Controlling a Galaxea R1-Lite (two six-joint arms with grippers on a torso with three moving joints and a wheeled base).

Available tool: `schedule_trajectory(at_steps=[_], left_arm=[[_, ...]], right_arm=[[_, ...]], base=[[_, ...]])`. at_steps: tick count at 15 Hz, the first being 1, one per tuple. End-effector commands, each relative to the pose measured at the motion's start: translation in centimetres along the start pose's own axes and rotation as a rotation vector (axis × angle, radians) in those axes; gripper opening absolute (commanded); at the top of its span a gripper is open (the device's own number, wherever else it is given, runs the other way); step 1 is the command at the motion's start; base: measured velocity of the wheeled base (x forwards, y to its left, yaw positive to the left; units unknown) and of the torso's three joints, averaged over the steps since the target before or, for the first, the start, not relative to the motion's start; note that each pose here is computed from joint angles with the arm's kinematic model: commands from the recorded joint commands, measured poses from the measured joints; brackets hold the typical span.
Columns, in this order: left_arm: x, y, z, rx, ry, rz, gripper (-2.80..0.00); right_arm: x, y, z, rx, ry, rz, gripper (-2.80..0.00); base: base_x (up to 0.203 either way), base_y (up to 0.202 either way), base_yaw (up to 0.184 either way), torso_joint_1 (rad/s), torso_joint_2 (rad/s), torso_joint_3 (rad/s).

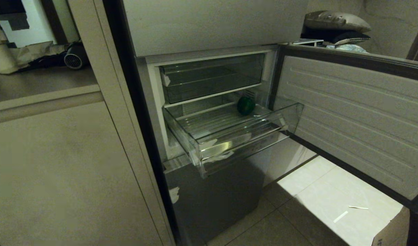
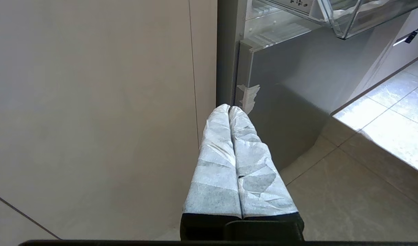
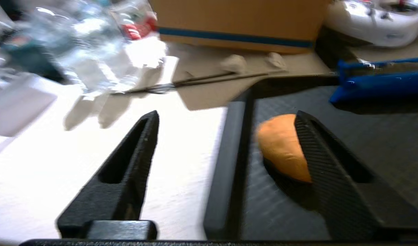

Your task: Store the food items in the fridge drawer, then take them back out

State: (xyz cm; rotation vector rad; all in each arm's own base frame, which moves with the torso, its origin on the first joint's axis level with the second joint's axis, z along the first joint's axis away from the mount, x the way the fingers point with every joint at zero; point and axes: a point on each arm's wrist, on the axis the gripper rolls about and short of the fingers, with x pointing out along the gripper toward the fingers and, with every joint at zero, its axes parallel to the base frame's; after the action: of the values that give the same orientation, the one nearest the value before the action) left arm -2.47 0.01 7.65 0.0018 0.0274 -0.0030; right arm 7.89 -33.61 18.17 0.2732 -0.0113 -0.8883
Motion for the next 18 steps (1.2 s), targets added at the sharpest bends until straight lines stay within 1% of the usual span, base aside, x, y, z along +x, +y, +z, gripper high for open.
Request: schedule_trajectory(at_steps=[1,5,6,7,9,14,15,18], left_arm=[[0.0,0.0,0.0,0.0,0.002,0.001,-2.8],[0.0,0.0,0.0,0.0,0.001,0.001,-2.8],[0.0,0.0,0.0,0.0,0.0,0.001,-2.8],[0.0,0.0,0.0,0.0,0.002,0.001,-2.8],[0.0,0.0,0.0,0.0,0.001,0.0,-2.8],[0.0,0.0,0.0,0.0,0.001,0.0,-2.8],[0.0,0.0,0.0,0.0,0.002,0.0,-2.8],[0.0,0.0,0.0,0.0,0.001,0.0,-2.8]], right_arm=[[3.0,-1.7,-2.3,0.007,0.052,-0.009,0.0],[5.2,-3.1,-2.6,-0.009,0.037,-0.05,0.0],[5.5,-3.3,-2.9,-0.014,0.044,-0.054,0.0],[5.8,-3.6,-3.4,-0.038,0.057,-0.068,0.0],[6.4,-4.2,-4.3,-0.047,0.075,-0.095,0.0],[7.5,-4.9,-5.4,-0.046,0.091,-0.098,0.0],[7.7,-5.1,-5.6,-0.062,0.095,-0.097,0.0],[8.4,-5.5,-6.4,-0.062,0.109,-0.096,0.0]], base=[[0.0,0.0,0.0,0.0,0.0,0.0],[0.0,0.0,0.0,0.0,0.0,0.0],[0.0,0.0,0.0,0.0,0.0,0.0],[0.0,0.0,0.0,0.0,0.0,0.0],[0.0,0.0,0.0,0.0,0.0,0.0],[0.0,0.0,0.0,0.0,0.0,0.0],[0.0,0.0,0.0,0.0,0.0,0.0],[0.0,0.0,0.0,0.0,0.0,0.0]])
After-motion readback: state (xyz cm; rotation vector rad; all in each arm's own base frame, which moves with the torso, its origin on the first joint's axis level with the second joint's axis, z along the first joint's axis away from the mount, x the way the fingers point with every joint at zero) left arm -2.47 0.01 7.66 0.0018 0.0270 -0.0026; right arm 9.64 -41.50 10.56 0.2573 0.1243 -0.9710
